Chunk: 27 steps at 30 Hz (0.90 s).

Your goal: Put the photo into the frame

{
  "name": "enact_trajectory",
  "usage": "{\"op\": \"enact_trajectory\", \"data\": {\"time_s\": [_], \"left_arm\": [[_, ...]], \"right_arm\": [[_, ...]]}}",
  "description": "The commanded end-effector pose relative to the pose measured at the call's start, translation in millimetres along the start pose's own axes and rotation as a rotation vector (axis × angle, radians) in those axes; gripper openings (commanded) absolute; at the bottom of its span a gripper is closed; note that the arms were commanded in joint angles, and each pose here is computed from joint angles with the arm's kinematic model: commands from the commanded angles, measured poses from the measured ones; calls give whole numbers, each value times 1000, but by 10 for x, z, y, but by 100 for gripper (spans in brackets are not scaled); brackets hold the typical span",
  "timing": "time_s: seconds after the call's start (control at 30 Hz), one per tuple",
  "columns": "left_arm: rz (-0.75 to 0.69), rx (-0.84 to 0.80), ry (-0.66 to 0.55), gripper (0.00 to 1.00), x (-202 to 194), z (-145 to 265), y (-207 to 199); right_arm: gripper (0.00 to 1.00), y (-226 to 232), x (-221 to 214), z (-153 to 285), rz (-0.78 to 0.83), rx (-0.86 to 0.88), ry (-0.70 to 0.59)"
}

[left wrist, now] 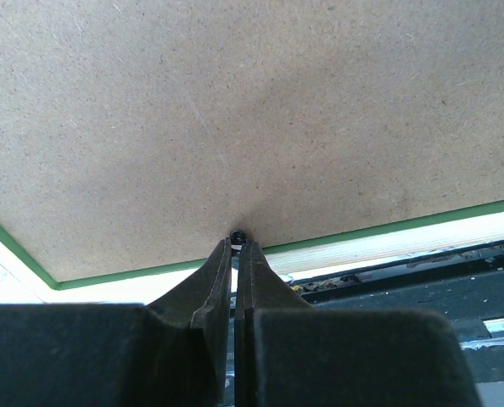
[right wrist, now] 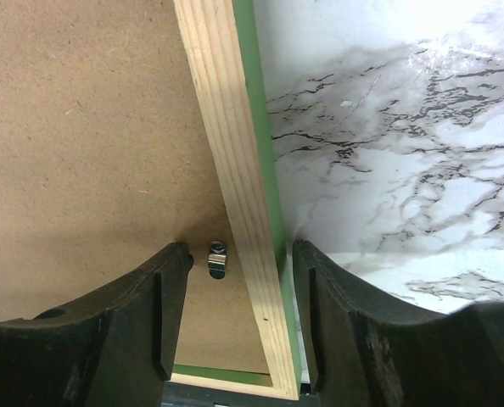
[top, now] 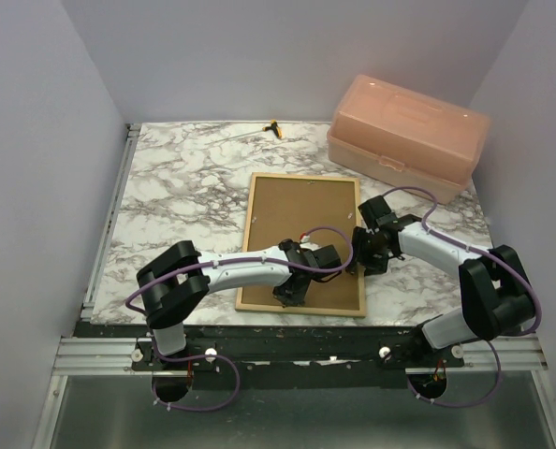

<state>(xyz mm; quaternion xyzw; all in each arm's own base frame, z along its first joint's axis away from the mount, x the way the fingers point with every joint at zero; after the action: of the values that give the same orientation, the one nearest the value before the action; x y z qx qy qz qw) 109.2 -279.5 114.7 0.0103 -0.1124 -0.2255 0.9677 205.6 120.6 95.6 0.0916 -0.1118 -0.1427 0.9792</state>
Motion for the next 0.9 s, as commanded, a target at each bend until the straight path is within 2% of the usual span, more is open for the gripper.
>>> {"op": "enact_trajectory", "data": {"time_s": [0.0, 0.2, 0.3, 0.43, 0.53, 0.6, 0.67, 0.7, 0.87], "left_arm": [[-40, 99, 22, 5, -68, -96, 159], [-47, 98, 21, 5, -61, -97, 152], [-46, 99, 22, 5, -71, -99, 157], [-42, 113, 21, 7, -74, -104, 176], [-32, 153, 21, 19, -67, -100, 211], [-27, 174, 21, 35, -65, -99, 233], [-16, 195, 22, 51, -62, -104, 272], [-10, 207, 21, 55, -56, -108, 298], [-1, 242, 33, 56, -33, -196, 411]], "right_arm": [[56, -49, 128, -45, -43, -71, -112], [50, -50, 208, -59, -83, -90, -166], [43, -63, 238, -71, -95, -98, -187], [29, -103, 245, -124, -88, -138, -186], [12, -165, 230, -169, -81, -185, -184], [2, -204, 226, -180, -75, -215, -191], [0, -237, 223, -181, -64, -238, -196], [0, -256, 214, -183, -57, -248, -195], [0, -280, 178, -222, -33, -251, -171]]}}
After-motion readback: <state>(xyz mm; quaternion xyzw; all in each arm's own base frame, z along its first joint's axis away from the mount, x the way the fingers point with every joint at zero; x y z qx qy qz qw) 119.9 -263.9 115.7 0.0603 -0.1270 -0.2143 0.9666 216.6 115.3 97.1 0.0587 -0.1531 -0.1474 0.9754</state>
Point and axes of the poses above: each gripper's point midway between its finger pads, its own z axis back along the fingers, its own y axis along the line the jaws close on, x = y × z, the point moved 8 cm from there along z, back along the fingers, and after that the axes turned 4 degrees about -z, right-handed, at the moved point
